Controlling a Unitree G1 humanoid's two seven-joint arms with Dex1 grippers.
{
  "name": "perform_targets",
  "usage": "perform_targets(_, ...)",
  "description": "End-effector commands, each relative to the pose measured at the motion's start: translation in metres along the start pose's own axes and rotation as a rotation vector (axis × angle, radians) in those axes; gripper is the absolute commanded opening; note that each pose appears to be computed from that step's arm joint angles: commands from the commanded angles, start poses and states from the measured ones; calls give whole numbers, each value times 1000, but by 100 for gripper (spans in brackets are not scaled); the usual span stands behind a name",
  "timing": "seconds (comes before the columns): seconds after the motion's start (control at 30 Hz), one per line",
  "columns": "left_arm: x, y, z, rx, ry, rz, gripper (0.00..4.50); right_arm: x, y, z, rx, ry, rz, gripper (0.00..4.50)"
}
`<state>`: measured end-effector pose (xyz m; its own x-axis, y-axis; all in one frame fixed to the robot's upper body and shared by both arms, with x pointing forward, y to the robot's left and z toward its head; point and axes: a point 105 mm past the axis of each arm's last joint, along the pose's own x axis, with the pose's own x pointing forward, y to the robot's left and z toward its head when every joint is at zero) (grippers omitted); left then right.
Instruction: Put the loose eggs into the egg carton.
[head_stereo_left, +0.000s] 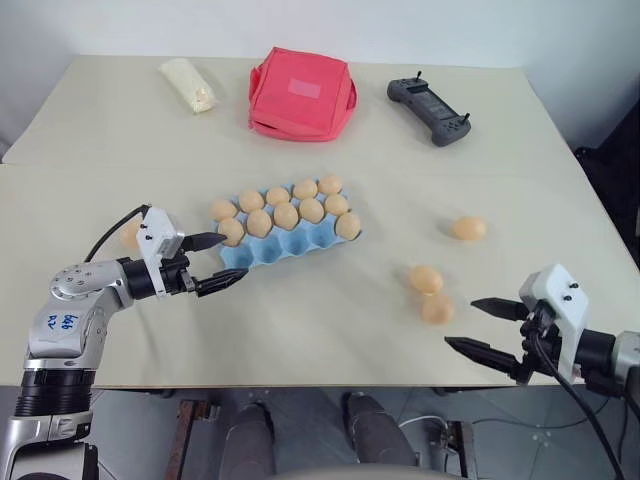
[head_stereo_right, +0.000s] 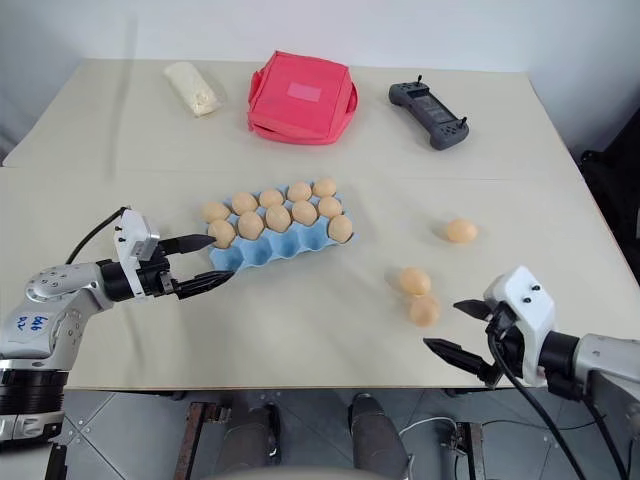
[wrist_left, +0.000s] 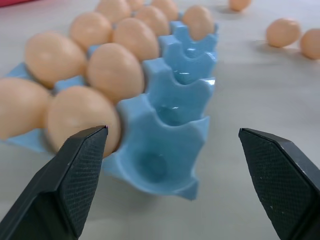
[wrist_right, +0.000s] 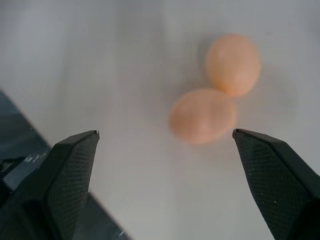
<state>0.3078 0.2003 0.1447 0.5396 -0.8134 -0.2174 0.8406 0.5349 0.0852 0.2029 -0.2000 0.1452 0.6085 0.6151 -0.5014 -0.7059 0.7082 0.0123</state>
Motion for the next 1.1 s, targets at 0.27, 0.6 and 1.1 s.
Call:
perform_targets(0.27, -5, -10, 2, 46, -19, -48, 446, 28, -16, 2, 9, -11, -95, 450)
perform_targets(0.6, -11, -14, 3, 56, -24, -16, 446, 49, -31, 2, 46, -30, -101, 450)
perform_targets(1.1, -13, -16, 1, 56, -18, 8, 450, 48, -26, 13, 6, -56, -71, 210)
